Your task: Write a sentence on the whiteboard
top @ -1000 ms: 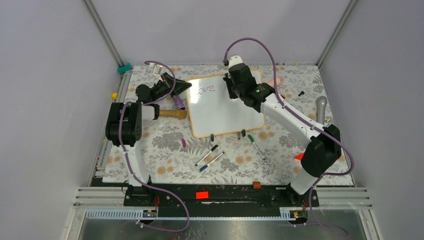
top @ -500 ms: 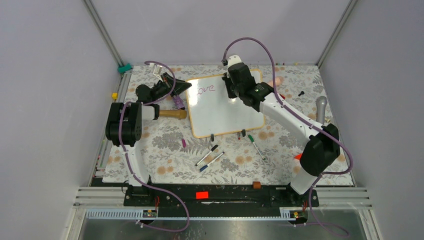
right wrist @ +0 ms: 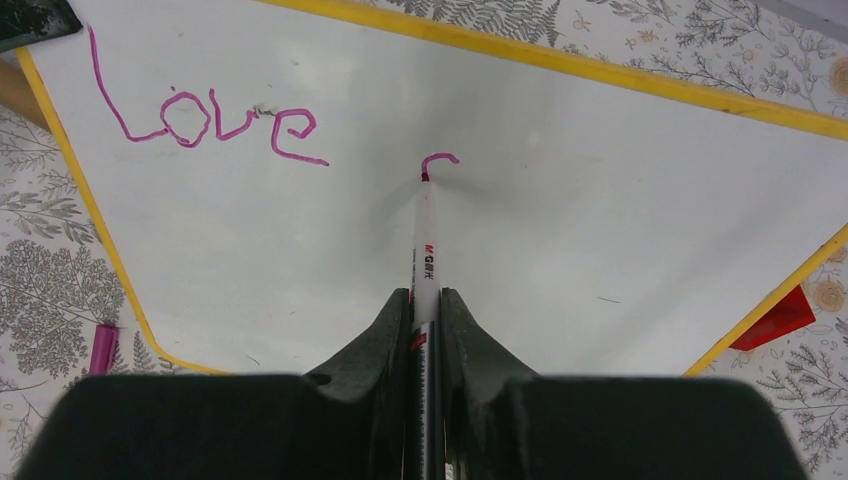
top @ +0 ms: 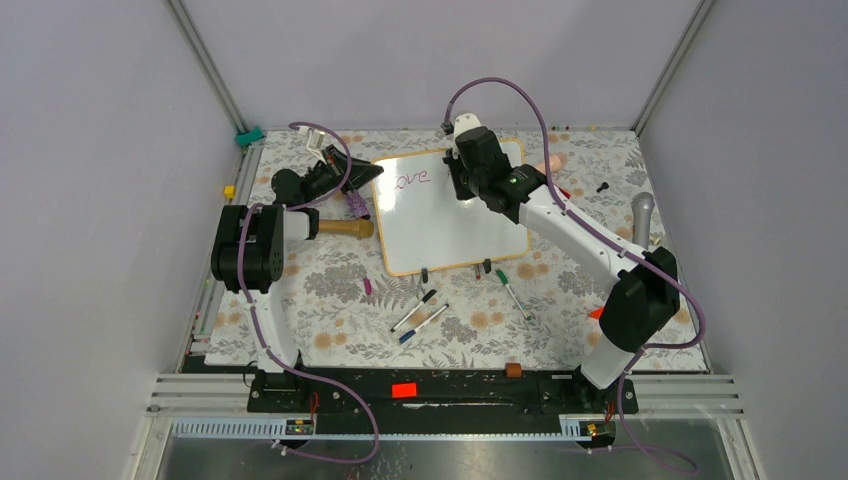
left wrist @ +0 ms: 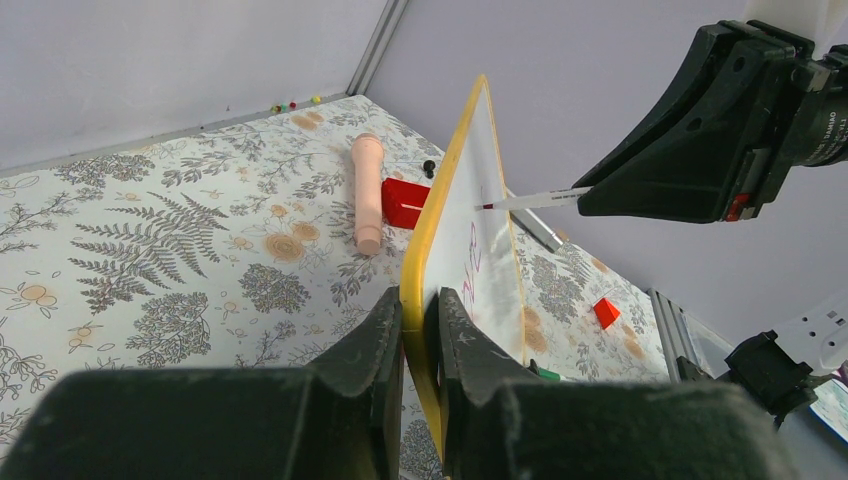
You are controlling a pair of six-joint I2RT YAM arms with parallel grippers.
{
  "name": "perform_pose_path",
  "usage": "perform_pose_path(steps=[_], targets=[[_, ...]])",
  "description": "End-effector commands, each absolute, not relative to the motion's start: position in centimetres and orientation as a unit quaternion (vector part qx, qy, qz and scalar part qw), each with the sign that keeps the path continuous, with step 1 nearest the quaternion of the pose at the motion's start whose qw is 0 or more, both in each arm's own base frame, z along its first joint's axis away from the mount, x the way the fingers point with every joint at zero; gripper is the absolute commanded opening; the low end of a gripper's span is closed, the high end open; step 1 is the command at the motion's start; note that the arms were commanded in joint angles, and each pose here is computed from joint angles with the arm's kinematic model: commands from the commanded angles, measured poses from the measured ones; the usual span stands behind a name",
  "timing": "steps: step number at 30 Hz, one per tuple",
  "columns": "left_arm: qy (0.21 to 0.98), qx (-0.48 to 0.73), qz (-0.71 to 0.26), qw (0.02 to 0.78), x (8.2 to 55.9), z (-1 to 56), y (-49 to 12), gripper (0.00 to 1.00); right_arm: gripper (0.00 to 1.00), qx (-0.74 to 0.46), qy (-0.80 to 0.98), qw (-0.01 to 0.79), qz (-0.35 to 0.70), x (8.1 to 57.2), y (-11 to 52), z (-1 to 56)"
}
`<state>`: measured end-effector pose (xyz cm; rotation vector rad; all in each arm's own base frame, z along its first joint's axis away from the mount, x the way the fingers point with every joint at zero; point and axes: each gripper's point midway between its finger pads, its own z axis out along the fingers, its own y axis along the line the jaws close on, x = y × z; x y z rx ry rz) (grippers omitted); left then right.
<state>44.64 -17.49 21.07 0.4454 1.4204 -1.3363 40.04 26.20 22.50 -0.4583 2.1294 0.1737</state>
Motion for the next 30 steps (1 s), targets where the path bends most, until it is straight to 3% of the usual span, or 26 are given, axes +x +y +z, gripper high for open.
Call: perform_pose_path(steps=[1, 30], targets=[[0.589, 0.275, -0.555, 0.519, 42.1, 18.2, -19.4, 0.0, 0.0, -0.193, 0.869, 0.451, 0.064, 39.9, 25.6, 22.8], [0.589, 0.275, -0.555, 0.519, 42.1, 18.2, -19.5, 0.0, 0.0, -0.16, 0.865, 0.475, 0.036, 42.3, 24.4, 23.9]])
